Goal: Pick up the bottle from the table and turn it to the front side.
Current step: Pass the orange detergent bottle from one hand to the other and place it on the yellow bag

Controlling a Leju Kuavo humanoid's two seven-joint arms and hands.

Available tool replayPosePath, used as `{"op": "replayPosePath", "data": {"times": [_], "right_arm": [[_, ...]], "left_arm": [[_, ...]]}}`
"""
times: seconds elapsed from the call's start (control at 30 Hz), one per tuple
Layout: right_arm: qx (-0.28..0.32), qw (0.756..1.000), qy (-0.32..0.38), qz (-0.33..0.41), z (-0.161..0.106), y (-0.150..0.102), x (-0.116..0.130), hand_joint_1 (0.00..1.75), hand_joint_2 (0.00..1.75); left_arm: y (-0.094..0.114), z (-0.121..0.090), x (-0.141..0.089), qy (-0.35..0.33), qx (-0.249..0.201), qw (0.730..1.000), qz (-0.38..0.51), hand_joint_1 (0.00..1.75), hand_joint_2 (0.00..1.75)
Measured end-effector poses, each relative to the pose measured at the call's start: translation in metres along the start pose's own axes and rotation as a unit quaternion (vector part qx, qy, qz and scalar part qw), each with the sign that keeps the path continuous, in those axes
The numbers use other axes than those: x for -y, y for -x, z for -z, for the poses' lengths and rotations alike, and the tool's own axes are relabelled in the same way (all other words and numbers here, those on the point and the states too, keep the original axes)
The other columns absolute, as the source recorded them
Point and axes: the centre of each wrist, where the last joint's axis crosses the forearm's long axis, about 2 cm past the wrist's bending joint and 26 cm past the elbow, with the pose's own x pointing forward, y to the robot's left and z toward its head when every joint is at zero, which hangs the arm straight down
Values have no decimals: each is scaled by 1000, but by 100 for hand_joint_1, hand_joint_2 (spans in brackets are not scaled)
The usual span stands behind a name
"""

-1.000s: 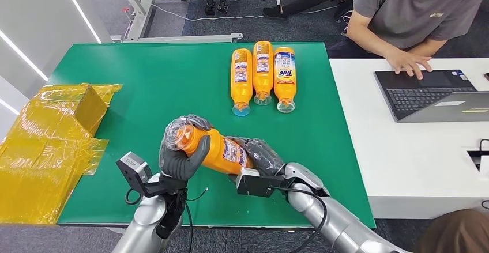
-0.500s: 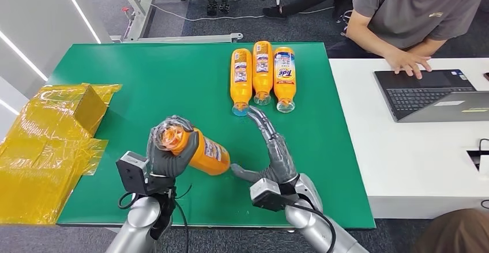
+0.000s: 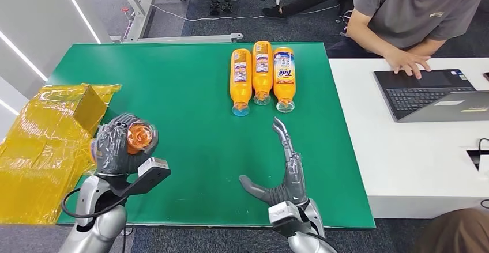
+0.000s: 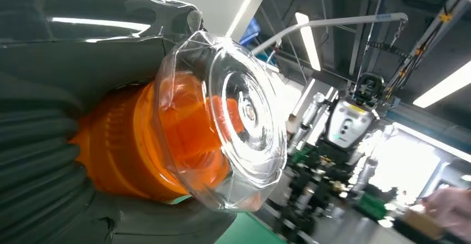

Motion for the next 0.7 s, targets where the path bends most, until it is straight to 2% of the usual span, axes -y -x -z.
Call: {"op": "replayPosePath", "data": {"times": [0.23,0.33,0.53,0.7], "right_arm": [[12,998,50,23,6,-18,4,0,175],[25,997,69,25,11,-26,8,0,175],[50,995,88,22,20,-37,15,0,175],[53,994,93,24,27,-45,15,0,175]], "left_arm": [[32,-10,-17,86,21,993,76,175,175],[53,-15,-19,144,37,984,98,175,175],[95,-15,-10,233,64,960,143,175,175],[124,-11,0,280,70,940,181,175,175]]}}
